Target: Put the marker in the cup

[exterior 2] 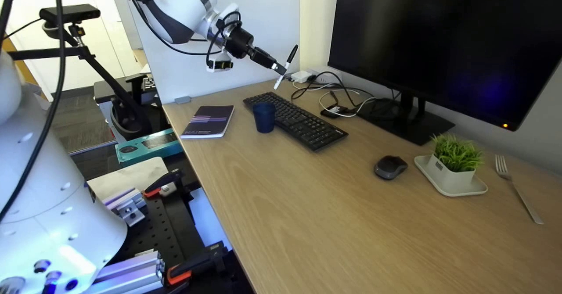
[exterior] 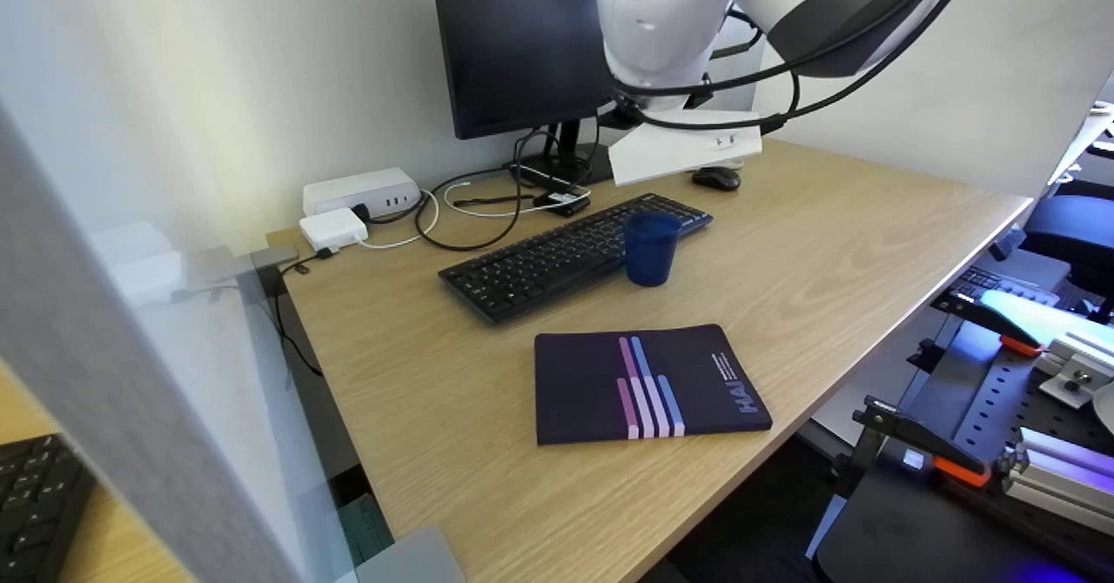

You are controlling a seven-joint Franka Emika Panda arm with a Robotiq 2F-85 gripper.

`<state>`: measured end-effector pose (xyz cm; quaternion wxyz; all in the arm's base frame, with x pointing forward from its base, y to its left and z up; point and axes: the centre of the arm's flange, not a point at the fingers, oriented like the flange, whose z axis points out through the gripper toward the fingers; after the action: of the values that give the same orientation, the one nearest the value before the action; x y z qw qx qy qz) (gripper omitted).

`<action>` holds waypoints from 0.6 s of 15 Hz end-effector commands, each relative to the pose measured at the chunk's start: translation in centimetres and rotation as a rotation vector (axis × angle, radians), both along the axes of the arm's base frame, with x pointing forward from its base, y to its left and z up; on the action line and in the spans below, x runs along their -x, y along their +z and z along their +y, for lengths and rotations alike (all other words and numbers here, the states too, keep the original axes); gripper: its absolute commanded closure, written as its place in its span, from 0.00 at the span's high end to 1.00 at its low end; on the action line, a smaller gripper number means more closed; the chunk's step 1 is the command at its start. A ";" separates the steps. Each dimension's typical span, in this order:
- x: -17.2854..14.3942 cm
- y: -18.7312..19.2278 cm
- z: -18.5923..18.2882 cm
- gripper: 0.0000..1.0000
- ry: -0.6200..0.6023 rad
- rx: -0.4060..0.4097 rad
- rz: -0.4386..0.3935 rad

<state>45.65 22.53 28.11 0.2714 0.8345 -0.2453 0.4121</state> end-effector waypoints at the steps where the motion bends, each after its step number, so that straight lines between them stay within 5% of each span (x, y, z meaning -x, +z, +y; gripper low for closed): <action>1: 2.3 2.1 0.4 0.03 -0.024 -0.006 0.038; 9: 4.6 0.6 2.5 0.03 -0.037 -0.056 0.088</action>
<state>41.46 25.13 29.03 0.2601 0.8531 -0.2586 0.3710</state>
